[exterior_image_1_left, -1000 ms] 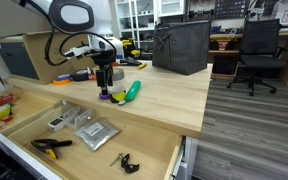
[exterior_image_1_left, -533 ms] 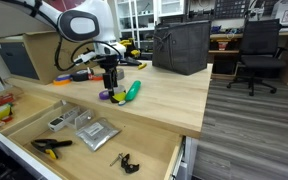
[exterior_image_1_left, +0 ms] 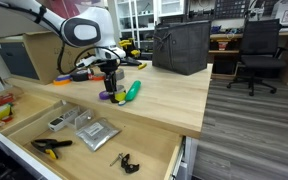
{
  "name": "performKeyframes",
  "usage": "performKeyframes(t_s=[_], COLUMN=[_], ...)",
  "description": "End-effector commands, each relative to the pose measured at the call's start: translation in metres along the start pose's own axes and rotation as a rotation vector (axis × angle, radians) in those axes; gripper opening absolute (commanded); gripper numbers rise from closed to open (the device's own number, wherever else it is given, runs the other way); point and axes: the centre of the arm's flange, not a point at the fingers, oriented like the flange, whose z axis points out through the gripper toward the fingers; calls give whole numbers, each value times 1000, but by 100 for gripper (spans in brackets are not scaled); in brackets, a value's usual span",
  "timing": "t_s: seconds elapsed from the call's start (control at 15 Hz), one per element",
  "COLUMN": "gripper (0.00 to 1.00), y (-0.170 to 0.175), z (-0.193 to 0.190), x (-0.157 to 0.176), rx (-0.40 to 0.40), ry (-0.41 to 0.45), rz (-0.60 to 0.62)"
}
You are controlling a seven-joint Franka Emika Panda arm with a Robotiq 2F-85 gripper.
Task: Pick up the yellow and black masking tape and put it in the left drawer
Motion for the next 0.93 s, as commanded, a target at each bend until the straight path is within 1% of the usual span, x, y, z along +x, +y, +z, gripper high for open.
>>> performKeyframes(t_s=[0.0,0.2,0.27,0.33,0.53,0.6,0.87], gripper=[34,12,4,1,0,1,1], y=[-2,-2,-2,-1,0,2,6], z=[0,-2,-4,-8,-24,-34,-80], x=[5,4,3,1,-1,-4,-20], rx=[-1,3,4,7,11,15,56], ry=[4,5,7,10,15,19,59], rz=[19,18,16,12,9,2,-40])
